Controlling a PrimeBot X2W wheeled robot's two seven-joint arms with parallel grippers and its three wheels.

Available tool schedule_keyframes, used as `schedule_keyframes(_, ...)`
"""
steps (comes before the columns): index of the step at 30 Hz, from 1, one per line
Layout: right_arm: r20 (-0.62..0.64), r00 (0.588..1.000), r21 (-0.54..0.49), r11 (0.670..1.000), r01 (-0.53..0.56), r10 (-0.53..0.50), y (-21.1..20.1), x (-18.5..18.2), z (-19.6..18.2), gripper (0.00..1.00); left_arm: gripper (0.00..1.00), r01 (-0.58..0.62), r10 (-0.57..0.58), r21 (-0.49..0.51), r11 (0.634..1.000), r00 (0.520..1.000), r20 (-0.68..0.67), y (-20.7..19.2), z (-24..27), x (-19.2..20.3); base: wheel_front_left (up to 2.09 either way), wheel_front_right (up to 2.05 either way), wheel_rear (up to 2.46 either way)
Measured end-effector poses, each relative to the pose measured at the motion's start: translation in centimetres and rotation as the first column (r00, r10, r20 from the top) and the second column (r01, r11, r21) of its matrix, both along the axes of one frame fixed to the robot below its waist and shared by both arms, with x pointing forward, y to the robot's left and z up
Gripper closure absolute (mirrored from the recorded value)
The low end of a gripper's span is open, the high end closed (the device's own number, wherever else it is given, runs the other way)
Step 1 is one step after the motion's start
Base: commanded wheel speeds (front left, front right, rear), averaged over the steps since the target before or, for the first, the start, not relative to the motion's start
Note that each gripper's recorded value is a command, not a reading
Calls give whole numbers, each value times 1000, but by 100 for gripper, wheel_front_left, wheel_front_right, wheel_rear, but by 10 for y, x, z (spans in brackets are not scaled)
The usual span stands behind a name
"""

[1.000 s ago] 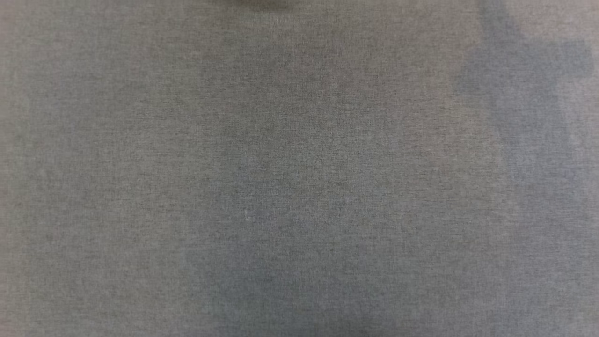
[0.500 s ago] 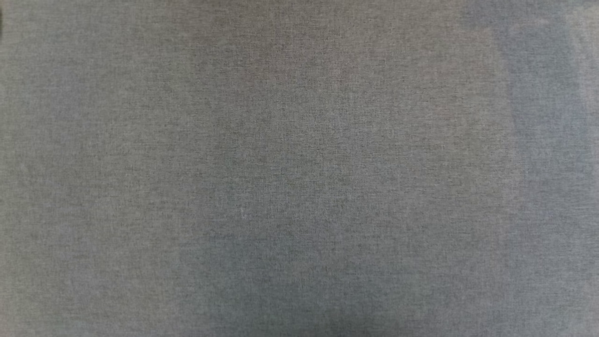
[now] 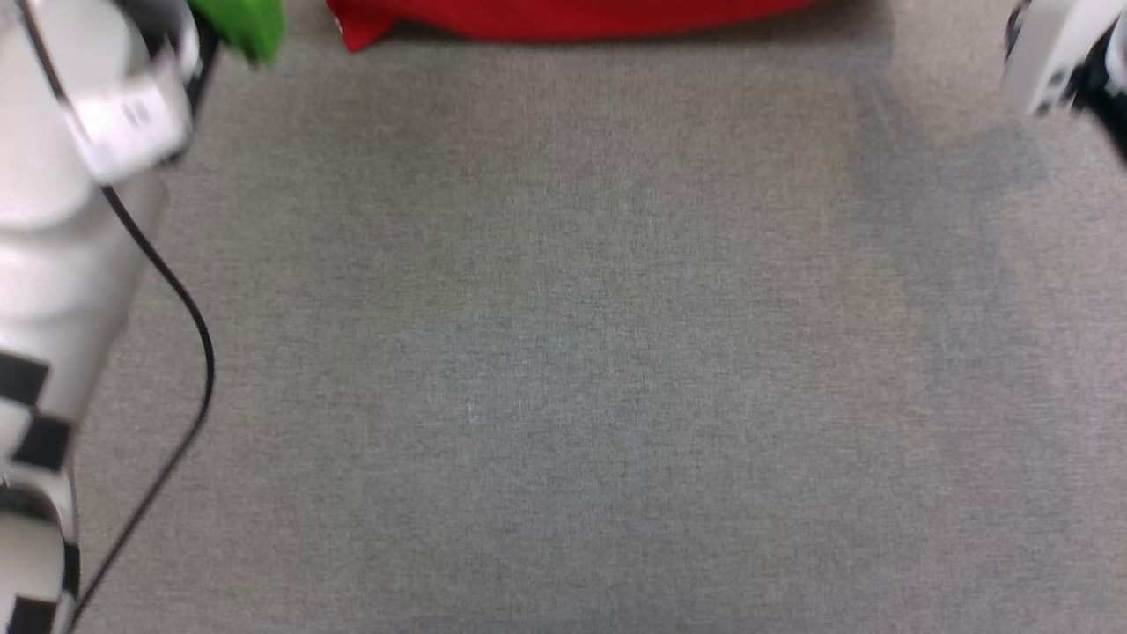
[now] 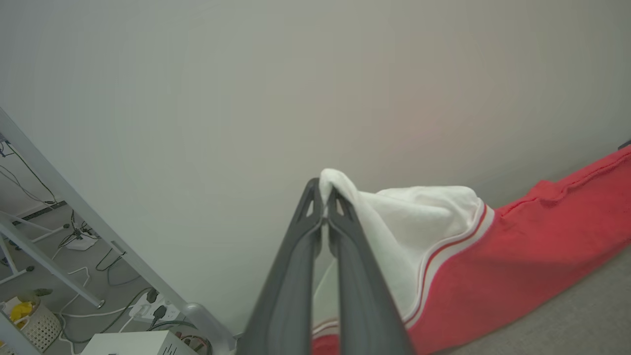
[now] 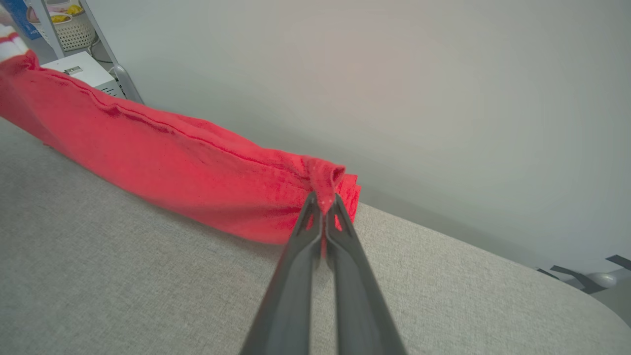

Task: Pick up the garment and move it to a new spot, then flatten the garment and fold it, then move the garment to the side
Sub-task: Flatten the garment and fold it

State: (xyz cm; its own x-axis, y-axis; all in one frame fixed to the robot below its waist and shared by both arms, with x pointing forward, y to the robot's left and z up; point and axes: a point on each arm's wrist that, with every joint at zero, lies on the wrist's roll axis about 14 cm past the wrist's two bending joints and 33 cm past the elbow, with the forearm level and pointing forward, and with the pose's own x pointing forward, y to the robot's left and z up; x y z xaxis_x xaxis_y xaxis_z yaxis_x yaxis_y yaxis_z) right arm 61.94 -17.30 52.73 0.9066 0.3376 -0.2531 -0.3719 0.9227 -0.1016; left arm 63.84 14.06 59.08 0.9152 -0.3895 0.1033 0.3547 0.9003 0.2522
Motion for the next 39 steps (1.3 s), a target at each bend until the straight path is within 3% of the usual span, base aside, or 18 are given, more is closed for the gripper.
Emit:
schedule_keyframes(11, -177, 983, 55, 998, -30, 39, -6, -120, -67, 100, 100, -45, 33, -42, 998, 967, -251, 15, -100, -134, 0, 0, 0)
schedule_keyframes(23, -317, 948, 96, 995, 20, 12, -31, -239, -112, 100, 100, -151, 80, -103, 983, 862, -501, 19, -160, -285, 0, 0, 0)
schedule_keyframes(33, -415, 910, 130, 990, 50, 9, -35, -307, -136, 100, 100, -252, 105, -135, 958, 751, -652, 16, -186, -371, 0, 0, 0)
schedule_keyframes(39, -446, 895, 138, 989, 56, 11, -34, -323, -137, 100, 100, -257, 92, -149, 955, 735, -672, 12, -186, -384, 0, 0, 0)
